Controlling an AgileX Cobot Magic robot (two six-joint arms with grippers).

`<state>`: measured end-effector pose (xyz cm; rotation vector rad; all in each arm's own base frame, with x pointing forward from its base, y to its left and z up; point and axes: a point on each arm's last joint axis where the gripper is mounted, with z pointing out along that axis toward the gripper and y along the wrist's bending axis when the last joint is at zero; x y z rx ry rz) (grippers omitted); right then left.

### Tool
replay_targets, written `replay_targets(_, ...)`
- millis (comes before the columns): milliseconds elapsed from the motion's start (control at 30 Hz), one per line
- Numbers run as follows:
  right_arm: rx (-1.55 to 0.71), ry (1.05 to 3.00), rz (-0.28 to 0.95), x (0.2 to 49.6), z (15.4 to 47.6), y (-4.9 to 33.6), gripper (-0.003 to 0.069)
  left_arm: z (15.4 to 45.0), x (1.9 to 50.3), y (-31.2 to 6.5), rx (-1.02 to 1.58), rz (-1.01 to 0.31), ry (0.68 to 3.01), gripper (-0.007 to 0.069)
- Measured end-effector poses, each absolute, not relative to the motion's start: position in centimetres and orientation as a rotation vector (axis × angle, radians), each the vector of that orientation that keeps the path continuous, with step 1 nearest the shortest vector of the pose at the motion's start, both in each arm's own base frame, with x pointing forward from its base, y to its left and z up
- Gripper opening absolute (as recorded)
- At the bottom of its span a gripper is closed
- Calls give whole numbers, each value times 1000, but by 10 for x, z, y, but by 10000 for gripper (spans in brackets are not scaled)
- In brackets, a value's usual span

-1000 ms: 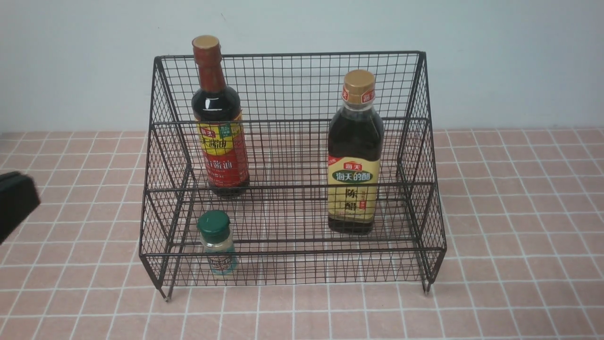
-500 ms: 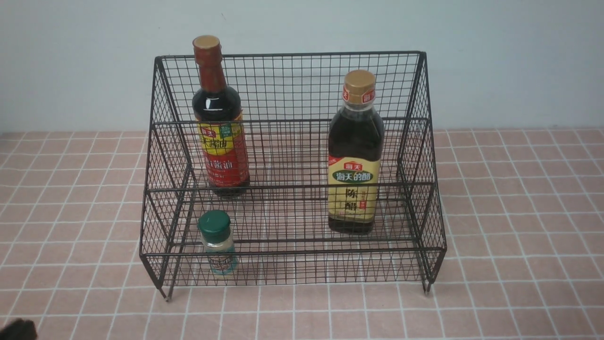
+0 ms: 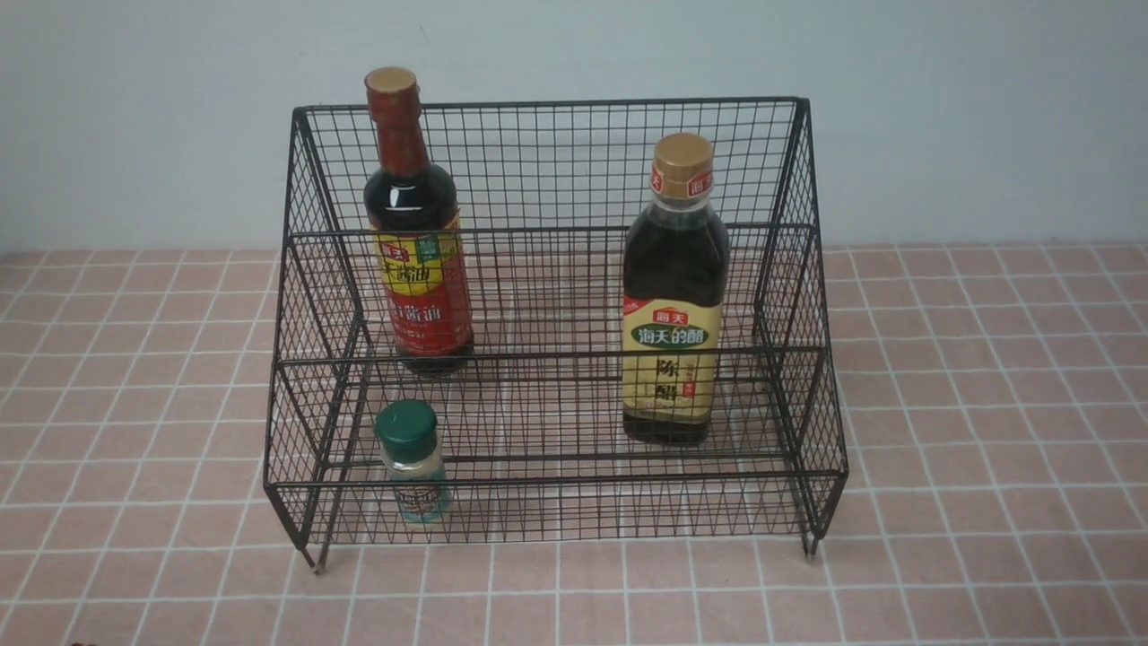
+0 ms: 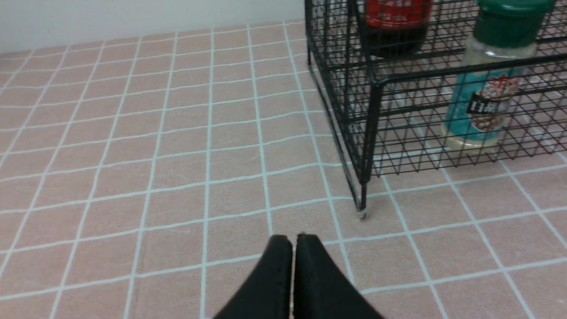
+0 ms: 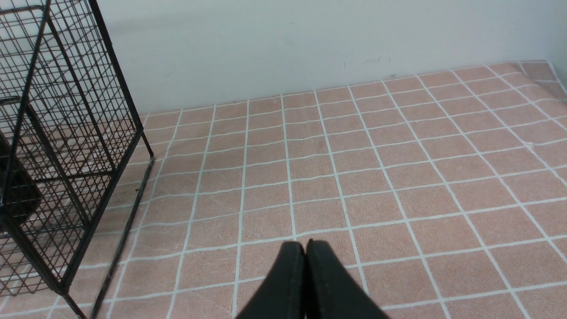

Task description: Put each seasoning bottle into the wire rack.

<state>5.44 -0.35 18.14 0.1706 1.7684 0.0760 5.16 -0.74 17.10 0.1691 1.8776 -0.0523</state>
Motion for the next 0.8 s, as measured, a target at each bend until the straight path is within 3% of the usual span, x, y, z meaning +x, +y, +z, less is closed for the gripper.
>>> replay_targets(800, 163, 1769, 70, 54, 181, -4, -15, 171, 52, -8, 176, -69, 1874, -7)
